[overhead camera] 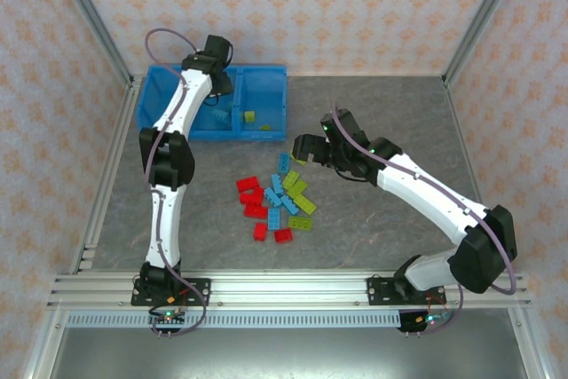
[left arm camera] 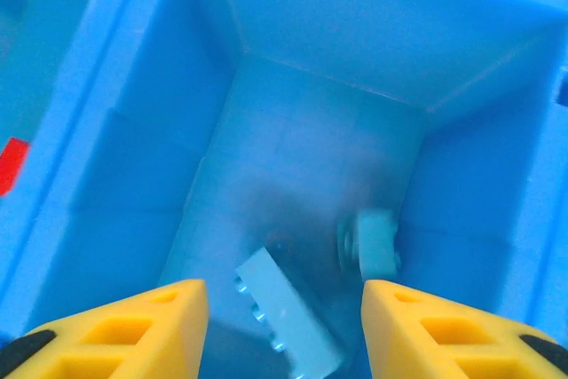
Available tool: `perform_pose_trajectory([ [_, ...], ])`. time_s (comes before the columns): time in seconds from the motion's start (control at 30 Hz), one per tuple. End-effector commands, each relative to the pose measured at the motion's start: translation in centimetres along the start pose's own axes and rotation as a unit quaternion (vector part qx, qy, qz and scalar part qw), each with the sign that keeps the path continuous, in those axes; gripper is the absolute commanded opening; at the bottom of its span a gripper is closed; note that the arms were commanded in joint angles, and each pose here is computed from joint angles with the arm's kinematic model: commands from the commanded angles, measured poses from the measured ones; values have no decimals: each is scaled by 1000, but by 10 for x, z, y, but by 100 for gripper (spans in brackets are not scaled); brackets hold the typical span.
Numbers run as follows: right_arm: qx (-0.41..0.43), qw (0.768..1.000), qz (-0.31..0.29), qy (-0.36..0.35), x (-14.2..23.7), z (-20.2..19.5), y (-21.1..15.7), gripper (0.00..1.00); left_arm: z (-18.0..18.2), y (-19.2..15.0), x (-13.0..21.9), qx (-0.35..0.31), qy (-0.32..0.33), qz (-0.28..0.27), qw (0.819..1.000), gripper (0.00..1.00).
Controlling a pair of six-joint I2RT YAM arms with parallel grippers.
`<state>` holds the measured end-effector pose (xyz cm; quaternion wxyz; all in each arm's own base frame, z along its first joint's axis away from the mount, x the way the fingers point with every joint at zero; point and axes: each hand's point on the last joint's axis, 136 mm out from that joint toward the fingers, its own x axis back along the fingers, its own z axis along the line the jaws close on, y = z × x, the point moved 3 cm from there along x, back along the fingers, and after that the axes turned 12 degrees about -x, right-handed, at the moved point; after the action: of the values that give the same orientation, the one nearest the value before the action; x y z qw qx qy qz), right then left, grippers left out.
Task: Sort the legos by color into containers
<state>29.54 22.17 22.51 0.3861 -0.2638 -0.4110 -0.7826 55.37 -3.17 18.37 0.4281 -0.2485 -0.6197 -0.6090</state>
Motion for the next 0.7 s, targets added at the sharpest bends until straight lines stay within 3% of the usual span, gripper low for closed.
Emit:
perform_pose_trajectory([
  [0.0, 11, 1000, -4, -28, -10, -6, 2, 99, 12, 16, 79, 13, -40, -54, 998, 47],
  [0.17, 116, 986, -32, -113, -35, -29, 11, 99, 8, -13, 163, 9, -115, -120, 986, 42],
  [0.23, 172, 974, -30, -141, -48, -37, 12, 98, 4, -33, 195, -26, -137, -150, 979, 42],
  [0.33, 237, 957, 17, -167, -75, -45, 3, 92, -7, -69, 229, -110, -203, -174, 957, 44],
  [0.5, 291, 939, 107, -149, -125, -44, -14, 86, -17, -126, 256, -238, -293, -187, 907, 52],
  [0.67, 296, 936, 125, -144, -161, -40, -7, 85, -9, -156, 256, -287, -288, -184, 895, 65],
])
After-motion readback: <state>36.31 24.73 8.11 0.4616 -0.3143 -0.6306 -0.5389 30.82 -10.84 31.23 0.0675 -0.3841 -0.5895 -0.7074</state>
